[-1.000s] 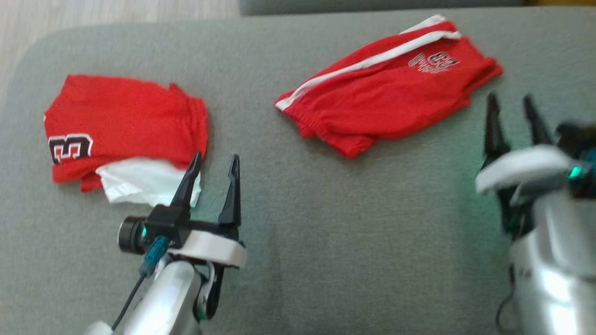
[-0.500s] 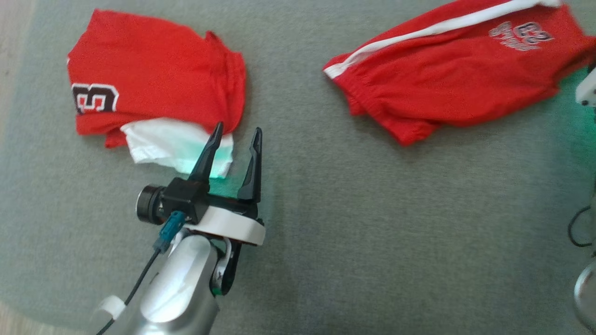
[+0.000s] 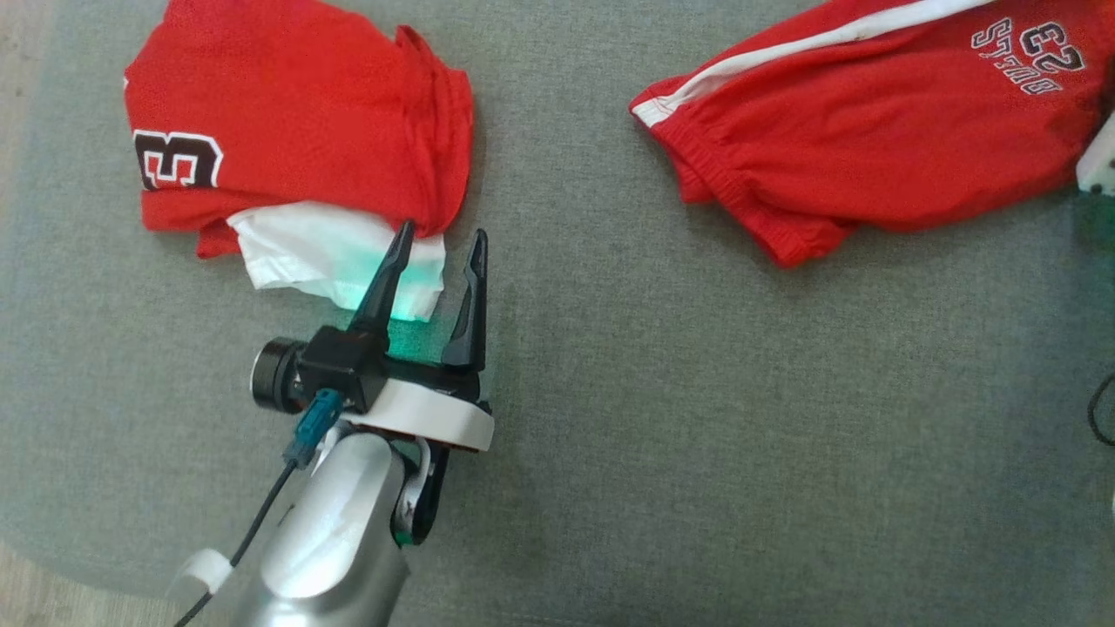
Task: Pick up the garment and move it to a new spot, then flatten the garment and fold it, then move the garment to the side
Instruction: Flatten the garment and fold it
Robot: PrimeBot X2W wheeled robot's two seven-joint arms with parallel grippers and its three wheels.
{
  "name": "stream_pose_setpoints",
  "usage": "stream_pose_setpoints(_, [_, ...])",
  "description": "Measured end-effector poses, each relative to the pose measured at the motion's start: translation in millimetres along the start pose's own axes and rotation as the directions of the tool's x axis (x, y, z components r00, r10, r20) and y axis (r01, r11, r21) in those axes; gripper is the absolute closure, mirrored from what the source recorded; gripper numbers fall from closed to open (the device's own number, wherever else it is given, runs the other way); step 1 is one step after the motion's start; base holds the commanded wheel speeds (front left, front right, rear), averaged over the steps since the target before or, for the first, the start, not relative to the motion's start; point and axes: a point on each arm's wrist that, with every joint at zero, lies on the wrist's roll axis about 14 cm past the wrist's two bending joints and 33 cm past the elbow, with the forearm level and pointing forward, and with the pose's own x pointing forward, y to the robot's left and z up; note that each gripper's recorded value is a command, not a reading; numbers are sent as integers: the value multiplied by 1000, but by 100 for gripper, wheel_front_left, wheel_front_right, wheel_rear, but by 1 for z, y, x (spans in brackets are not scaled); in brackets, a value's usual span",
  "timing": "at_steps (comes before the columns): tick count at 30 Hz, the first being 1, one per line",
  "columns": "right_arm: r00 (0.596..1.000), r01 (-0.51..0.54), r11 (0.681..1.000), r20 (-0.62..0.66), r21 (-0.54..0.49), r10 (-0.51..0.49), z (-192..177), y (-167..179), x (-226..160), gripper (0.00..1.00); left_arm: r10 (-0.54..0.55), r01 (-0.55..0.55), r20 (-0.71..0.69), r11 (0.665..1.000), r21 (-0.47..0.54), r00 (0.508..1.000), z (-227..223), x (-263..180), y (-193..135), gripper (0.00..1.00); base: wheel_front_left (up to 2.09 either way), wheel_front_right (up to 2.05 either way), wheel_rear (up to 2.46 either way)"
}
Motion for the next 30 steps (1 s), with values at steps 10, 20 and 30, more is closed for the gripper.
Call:
stream_pose_setpoints(10, [999,-19,996,50,92,14,7,-3,-8,100,-26,26,12,1000,-3,1000,4,8,-8,0,0,0,0])
stream_pose_setpoints(20, [980,159,962,86,221,-181,-10,-104,-57,100,-65,65,69,998,2,995,28,7,-24,0,0,0,0])
stream_pose_setpoints(30, [948,235,908,124,346,-293,-25,-148,-99,100,-81,81,83,997,3,993,33,-6,-33,0,0,0,0])
